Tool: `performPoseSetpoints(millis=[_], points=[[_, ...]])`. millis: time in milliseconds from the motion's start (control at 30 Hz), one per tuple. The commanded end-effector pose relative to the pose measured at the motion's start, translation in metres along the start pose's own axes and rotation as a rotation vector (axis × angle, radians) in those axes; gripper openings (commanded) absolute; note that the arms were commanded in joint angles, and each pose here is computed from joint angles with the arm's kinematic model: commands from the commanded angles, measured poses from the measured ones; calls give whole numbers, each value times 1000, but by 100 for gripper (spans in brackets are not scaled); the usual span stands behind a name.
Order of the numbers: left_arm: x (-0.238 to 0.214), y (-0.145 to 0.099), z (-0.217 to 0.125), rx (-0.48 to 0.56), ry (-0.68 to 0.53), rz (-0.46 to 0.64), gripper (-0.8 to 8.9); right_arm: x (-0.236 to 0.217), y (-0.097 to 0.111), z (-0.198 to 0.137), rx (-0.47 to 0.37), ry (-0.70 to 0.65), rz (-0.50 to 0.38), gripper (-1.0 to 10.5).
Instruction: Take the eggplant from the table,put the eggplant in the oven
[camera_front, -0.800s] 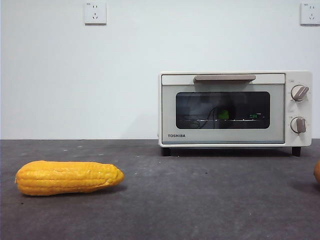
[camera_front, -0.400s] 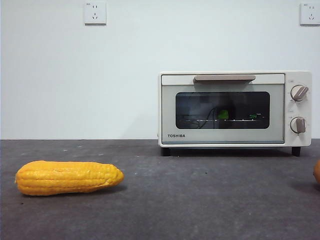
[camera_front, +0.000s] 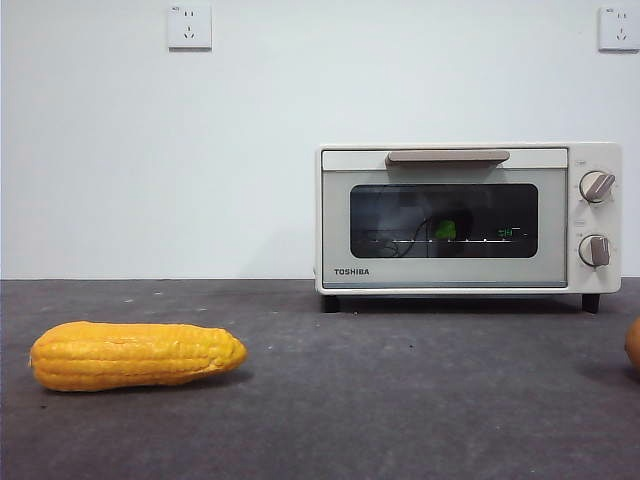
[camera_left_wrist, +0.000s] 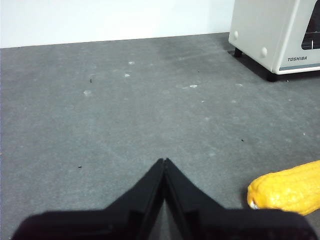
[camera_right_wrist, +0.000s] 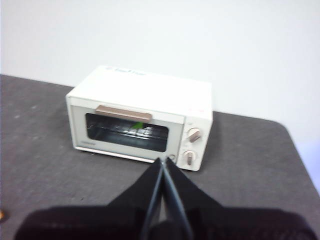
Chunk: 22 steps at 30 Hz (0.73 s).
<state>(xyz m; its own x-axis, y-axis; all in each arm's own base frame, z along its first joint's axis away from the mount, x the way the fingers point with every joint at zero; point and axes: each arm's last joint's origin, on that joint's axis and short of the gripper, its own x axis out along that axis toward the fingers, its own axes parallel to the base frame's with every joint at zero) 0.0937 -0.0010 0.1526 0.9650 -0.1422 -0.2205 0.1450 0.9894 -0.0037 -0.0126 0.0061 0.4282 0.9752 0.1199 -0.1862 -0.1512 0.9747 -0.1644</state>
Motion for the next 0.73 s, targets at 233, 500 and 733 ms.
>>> performPoseSetpoints(millis=[233, 500, 733], points=[[1, 0, -2, -10, -1, -3, -4, 21, 6, -50, 15, -175, -47, 1], [1, 0, -2, -10, -1, -3, -4, 85, 9, -127, 13, -180, -48, 1], [1, 0, -2, -10, -1, -3, -4, 123, 15, -194, 38, -76, -29, 1]])
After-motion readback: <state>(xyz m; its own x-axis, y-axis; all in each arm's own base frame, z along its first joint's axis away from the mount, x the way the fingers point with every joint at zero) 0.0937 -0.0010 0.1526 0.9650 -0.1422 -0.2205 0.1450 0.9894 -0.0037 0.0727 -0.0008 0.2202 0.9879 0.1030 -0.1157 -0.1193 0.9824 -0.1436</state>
